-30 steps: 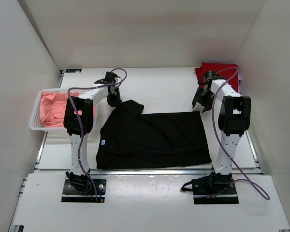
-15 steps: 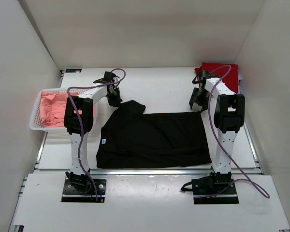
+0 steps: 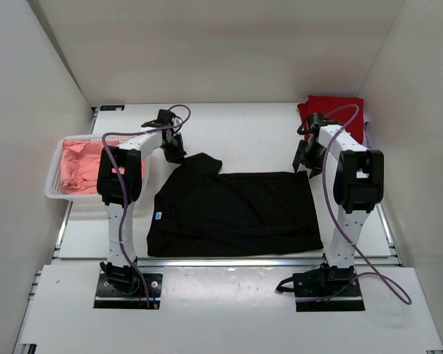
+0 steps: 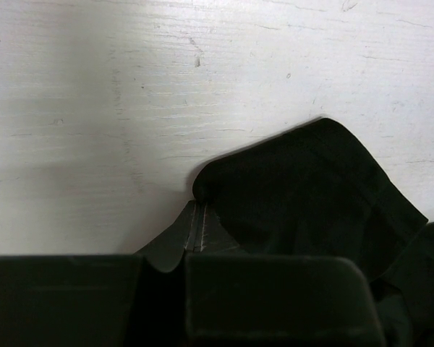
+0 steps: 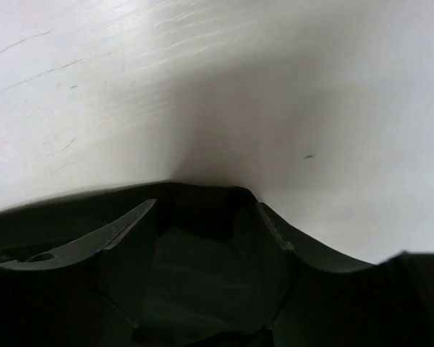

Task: Fold and stack the t-shirts
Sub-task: Grap the side of the flattened tshirt furthest away from the robot with both arms, then fold the other side of the tshirt into a rectangle

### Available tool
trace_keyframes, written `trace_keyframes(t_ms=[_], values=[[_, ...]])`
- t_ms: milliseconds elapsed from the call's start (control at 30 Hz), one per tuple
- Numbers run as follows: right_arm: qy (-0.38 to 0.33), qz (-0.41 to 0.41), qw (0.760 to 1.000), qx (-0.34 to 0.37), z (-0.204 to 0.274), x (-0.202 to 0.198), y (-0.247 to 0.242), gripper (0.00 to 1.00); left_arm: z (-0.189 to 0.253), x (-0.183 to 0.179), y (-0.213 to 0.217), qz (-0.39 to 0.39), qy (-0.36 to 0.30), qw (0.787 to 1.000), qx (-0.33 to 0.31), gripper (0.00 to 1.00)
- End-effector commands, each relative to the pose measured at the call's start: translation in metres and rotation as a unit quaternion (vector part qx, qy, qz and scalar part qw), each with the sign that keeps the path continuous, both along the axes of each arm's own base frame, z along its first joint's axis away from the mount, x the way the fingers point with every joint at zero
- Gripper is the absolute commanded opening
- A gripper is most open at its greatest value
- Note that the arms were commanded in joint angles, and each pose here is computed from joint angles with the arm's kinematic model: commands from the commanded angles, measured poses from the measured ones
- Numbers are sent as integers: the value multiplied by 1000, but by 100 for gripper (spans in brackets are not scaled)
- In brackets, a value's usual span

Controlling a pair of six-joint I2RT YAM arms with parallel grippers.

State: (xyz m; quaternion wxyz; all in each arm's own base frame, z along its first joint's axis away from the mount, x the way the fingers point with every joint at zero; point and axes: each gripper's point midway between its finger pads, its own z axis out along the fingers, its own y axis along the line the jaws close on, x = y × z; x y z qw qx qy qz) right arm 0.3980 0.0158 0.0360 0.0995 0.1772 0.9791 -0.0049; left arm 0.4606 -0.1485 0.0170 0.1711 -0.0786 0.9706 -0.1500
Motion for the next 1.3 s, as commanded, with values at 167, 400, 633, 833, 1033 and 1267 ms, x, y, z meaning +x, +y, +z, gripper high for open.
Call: trace_keyframes(t_ms=[167,400,633,833,1033,1267], values=[[-39,21,998,53,-1,7,16,47,27,0,3,5,-21,1000,-21,0],[-63,2,997,54,8,13,11,0,36,3,5,11,-32,999,-26,0],[-99,-11,994,55,36,24,-5,0,67,-1,3,13,-47,998,-47,0],[-112,-23,991,68,41,9,-19,1,103,-28,10,22,-67,995,-69,0],[-121,-18,988,90,42,-9,-15,0,107,-66,9,16,-58,995,-81,0],[-117,-22,989,93,38,-33,-14,0,113,-97,-5,-6,-53,994,-90,0]])
